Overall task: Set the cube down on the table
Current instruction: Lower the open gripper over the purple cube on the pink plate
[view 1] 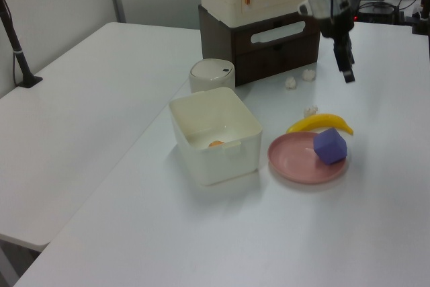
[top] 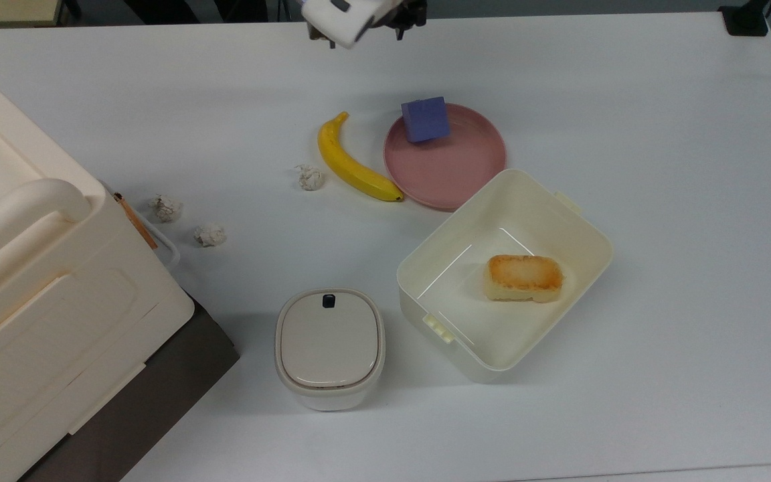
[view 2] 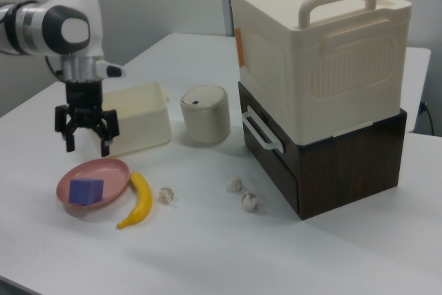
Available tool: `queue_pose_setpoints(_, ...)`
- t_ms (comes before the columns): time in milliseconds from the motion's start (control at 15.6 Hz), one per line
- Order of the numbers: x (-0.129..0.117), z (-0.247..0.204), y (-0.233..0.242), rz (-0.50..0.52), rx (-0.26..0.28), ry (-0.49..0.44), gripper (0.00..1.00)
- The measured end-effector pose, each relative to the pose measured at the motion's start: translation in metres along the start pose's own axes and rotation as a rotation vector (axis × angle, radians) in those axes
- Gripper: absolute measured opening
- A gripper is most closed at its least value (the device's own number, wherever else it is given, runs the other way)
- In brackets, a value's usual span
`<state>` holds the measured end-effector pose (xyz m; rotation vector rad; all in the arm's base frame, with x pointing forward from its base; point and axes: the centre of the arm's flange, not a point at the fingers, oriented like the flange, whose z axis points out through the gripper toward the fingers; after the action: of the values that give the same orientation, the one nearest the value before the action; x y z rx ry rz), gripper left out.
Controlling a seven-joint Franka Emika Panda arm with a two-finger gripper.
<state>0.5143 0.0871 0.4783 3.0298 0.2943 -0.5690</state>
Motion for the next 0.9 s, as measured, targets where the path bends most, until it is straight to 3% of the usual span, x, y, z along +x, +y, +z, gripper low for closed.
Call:
queue_pose_setpoints(321, 0.012, 0.041, -0.043, -0.066, -0.028, 0.016, 1.0)
queue_pose_setpoints(578, 0.032, 0.068, -0.067, 0.037, -0.028, 0.118, 1.0)
queue_pose_setpoints(900, 0.048, 0.102, -0.108, 0.109, -0.105, 0.114, 1.0)
